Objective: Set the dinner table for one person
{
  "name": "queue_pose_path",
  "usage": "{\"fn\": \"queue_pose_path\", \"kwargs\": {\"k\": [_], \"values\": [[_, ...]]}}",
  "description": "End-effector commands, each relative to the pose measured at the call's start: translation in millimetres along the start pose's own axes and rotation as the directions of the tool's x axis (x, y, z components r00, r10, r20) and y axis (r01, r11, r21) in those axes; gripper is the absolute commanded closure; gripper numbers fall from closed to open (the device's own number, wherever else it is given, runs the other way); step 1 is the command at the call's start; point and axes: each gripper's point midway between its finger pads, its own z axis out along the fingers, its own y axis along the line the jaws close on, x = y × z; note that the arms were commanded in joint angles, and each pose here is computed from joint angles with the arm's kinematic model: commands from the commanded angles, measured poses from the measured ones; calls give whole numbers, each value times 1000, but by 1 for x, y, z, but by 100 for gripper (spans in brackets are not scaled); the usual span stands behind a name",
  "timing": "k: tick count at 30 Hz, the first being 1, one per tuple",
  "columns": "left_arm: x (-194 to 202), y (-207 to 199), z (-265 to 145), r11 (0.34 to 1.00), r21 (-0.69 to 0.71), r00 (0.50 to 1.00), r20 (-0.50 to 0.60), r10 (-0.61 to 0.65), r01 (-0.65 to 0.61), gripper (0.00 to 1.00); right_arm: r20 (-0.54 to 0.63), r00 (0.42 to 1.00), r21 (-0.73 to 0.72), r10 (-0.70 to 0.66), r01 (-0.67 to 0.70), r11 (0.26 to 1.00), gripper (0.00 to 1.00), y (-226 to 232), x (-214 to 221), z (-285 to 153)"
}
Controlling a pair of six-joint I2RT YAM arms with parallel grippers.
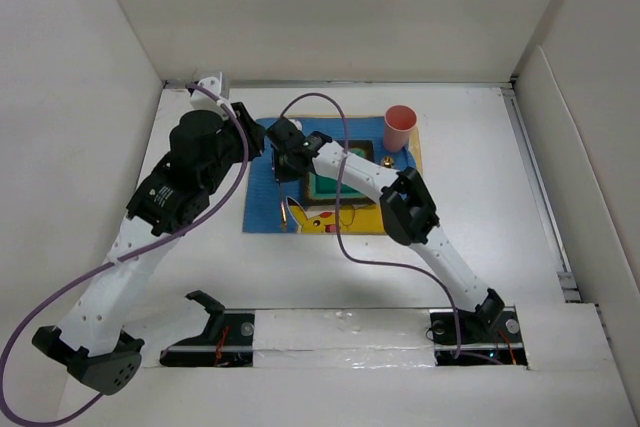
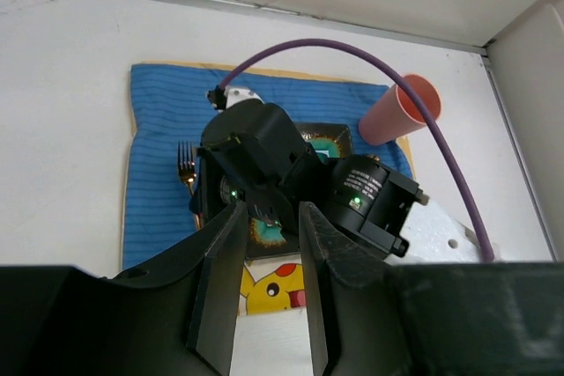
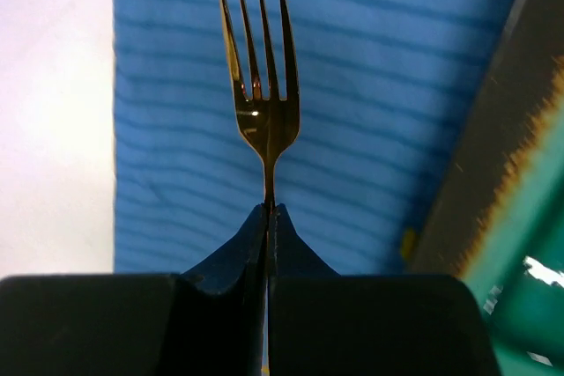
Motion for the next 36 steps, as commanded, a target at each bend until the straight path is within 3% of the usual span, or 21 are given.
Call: {"fn": "queue_pose_path", "kwargs": {"k": [1, 7, 11, 14, 17, 20, 21, 24, 27, 28, 29, 31, 32, 34, 35, 36], "values": [[6, 1, -4, 1000, 14, 1000, -12, -10, 10, 73, 101, 991, -77, 83, -76, 994, 100, 25, -42, -17], [17, 1, -5, 999, 31, 999, -33, -19, 20, 73, 104, 982, -46, 159, -155, 987, 100, 5, -48, 2], [16, 6, -7, 1000, 13, 1000, -27, -15, 16, 67, 118, 978, -53, 170, -164, 985, 61, 10, -50, -7], [11, 11, -8, 1000, -21, 1000, -13, -13, 13, 58, 165, 972, -99, 170, -155, 983, 37, 20, -69, -35], [1, 12, -11, 999, -35, 1000, 13, -17, 18, 48, 191, 970, -129, 151, -127, 983, 25, 25, -78, -62], [-7, 12, -12, 999, -43, 999, 35, -22, 23, 37, 234, 966, -192, 109, -64, 979, 25, 36, -88, -115], [-10, 11, -13, 999, -43, 999, 41, -24, 25, 31, 287, 951, -239, 111, -41, 970, 0, 44, -103, -153], [-18, 10, -14, 998, -44, 998, 62, -33, 36, 24, 311, 948, -250, 69, 11, 968, 0, 36, -93, -194], [-31, 8, -17, 997, -49, 994, 98, -47, 52, 22, 442, 893, -270, 81, 47, 962, 0, 15, -98, -273], [-39, 11, -19, 997, -61, 992, 119, -48, 56, 21, 543, 830, -307, 125, 58, 950, 0, 2, -112, -337], [-45, 11, -21, 996, -65, 990, 133, -46, 55, 21, 565, 817, -267, 113, 51, 962, 0, -24, -106, -341], [-67, 12, -32, 995, -82, 982, 186, -41, 57, 17, 652, 738, -267, 172, 12, 964, 0, -57, -115, -391], [-73, 13, -34, 994, -91, 979, 199, -37, 56, 16, 718, 660, -267, 220, -30, 963, 0, -91, -119, -435], [-90, 13, -45, 993, -96, 969, 242, -39, 64, 15, 773, 586, -230, 243, -98, 968, 0, -131, -116, -471], [-96, 13, -51, 993, -93, 964, 262, -40, 66, 15, 818, 516, -215, 254, -135, 967, 0, -154, -111, -503], [-98, 13, -52, 994, -90, 962, 270, -40, 67, 15, 837, 492, -161, 241, -200, 966, 0, -182, -107, -509]]}}
